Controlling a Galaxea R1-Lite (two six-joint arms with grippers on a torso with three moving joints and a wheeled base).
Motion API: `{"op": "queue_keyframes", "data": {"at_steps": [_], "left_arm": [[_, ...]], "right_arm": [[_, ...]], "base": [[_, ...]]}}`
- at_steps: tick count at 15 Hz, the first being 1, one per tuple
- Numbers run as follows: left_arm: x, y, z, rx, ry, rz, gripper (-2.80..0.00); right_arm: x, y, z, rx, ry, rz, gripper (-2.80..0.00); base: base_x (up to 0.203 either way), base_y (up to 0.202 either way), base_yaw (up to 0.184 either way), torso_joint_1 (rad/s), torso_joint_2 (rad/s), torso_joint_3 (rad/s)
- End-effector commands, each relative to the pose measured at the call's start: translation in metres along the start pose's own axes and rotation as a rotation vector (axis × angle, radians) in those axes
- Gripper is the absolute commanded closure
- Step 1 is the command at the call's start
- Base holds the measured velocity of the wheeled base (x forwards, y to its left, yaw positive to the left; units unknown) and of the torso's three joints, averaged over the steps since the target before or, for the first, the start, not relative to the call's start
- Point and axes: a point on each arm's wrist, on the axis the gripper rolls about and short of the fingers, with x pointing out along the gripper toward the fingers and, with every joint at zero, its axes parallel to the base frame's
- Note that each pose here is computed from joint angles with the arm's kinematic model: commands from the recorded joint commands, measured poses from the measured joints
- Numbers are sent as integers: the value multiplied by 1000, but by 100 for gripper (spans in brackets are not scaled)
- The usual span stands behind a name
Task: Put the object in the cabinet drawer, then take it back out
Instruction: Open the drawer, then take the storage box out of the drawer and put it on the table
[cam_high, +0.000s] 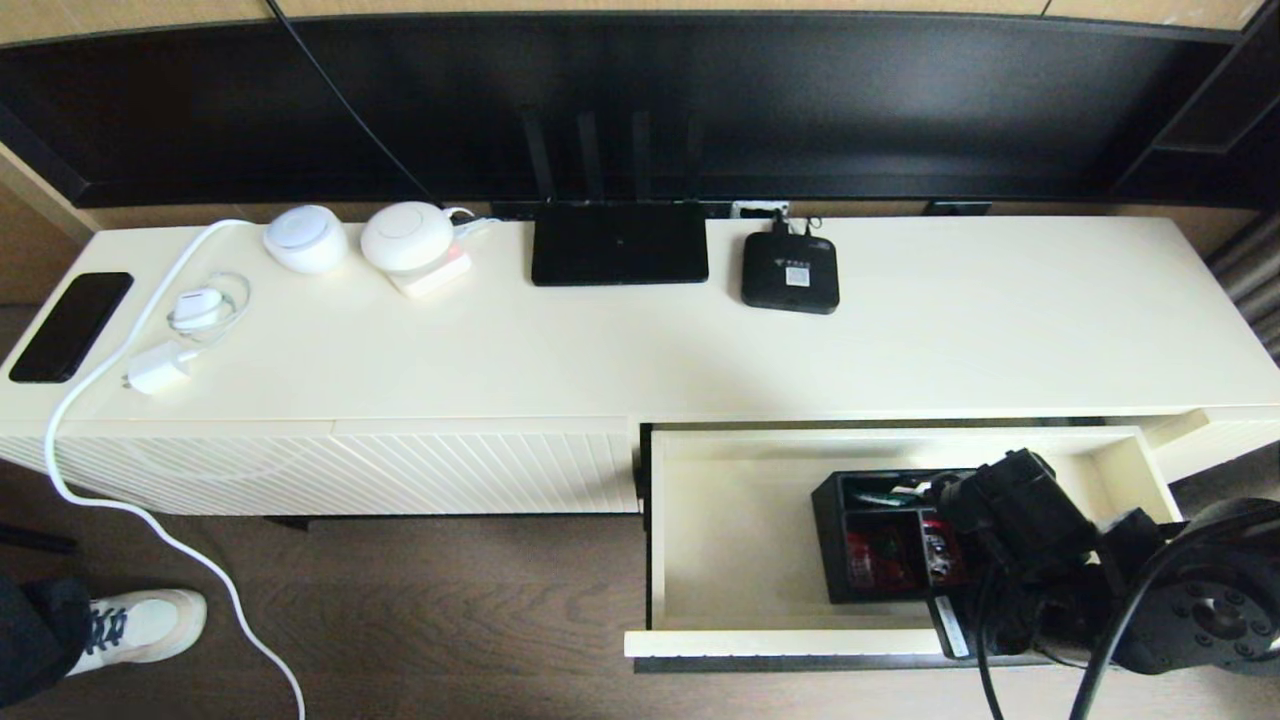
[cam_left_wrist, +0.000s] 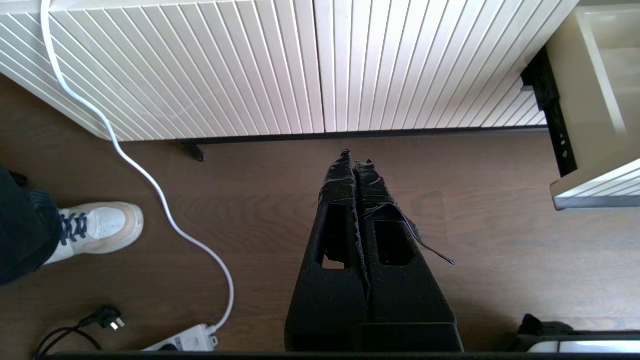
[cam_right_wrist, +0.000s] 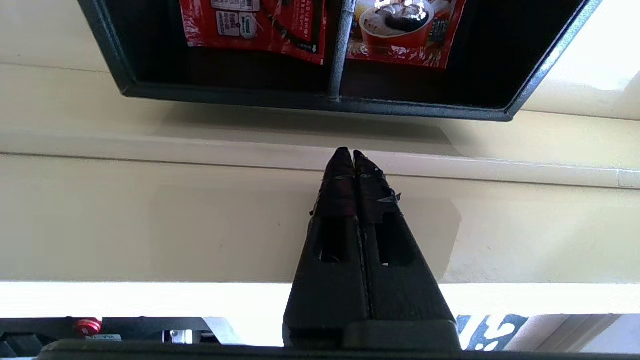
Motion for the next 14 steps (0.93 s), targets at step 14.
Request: {"op": "queue_keyframes", "data": {"at_steps": [14], "left_arm": [[0, 0, 0, 0, 2, 0, 0]], "right_arm": [[-40, -6, 74, 226, -127, 41, 0]], "base": [[0, 0, 0, 0, 0, 0]]}}
